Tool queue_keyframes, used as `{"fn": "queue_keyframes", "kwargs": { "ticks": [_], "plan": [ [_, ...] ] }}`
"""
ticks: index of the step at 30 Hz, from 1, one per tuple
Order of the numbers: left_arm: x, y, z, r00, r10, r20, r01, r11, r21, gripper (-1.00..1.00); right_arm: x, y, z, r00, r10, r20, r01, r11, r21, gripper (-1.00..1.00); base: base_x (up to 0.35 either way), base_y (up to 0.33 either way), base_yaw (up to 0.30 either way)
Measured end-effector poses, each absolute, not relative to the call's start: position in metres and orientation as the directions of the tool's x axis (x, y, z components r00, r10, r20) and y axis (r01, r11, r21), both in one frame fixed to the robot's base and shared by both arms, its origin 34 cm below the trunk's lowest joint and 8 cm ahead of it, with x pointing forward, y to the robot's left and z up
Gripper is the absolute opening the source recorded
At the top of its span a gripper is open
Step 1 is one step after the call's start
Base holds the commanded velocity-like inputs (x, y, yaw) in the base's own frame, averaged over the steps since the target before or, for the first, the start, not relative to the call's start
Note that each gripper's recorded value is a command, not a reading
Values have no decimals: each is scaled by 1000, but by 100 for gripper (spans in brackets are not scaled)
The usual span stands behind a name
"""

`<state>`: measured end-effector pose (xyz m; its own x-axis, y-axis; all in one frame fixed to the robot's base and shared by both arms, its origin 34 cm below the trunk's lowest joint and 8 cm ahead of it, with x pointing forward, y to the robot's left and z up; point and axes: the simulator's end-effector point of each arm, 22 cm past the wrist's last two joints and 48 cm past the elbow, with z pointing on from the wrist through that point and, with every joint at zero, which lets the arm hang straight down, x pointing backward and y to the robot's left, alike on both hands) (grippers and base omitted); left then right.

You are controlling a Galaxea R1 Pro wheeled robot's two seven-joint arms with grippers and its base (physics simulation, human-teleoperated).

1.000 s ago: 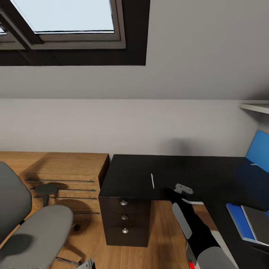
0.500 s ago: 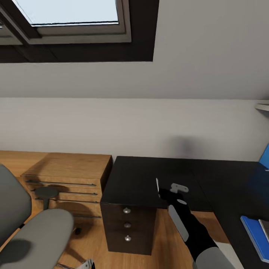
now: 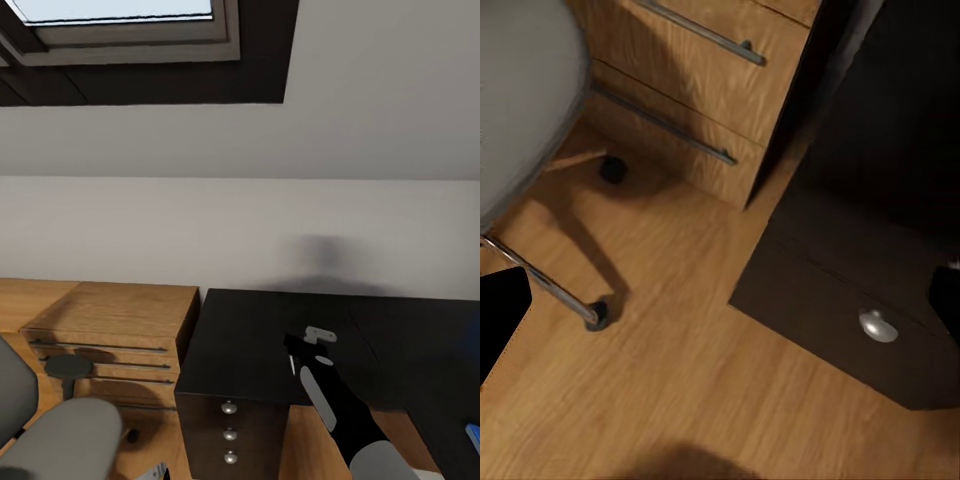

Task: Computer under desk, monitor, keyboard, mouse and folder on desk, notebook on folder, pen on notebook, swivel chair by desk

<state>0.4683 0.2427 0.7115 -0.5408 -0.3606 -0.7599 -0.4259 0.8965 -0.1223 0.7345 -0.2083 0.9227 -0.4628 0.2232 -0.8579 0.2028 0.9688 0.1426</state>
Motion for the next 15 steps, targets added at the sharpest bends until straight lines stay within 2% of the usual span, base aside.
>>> {"fn": "queue_keyframes", "kwargs": {
  "ticks": [8,15],
  "plan": [
    [469,245,712,-538,-363,-761,-432,894,-121,100,734,-202,923,-466,193,-863,182,976,120,100,75,263,0],
    [469,245,712,-536,-364,-762,-433,893,-121,100,733,-190,921,-473,159,-867,150,984,99,100,10,75,0]
  ]
}}
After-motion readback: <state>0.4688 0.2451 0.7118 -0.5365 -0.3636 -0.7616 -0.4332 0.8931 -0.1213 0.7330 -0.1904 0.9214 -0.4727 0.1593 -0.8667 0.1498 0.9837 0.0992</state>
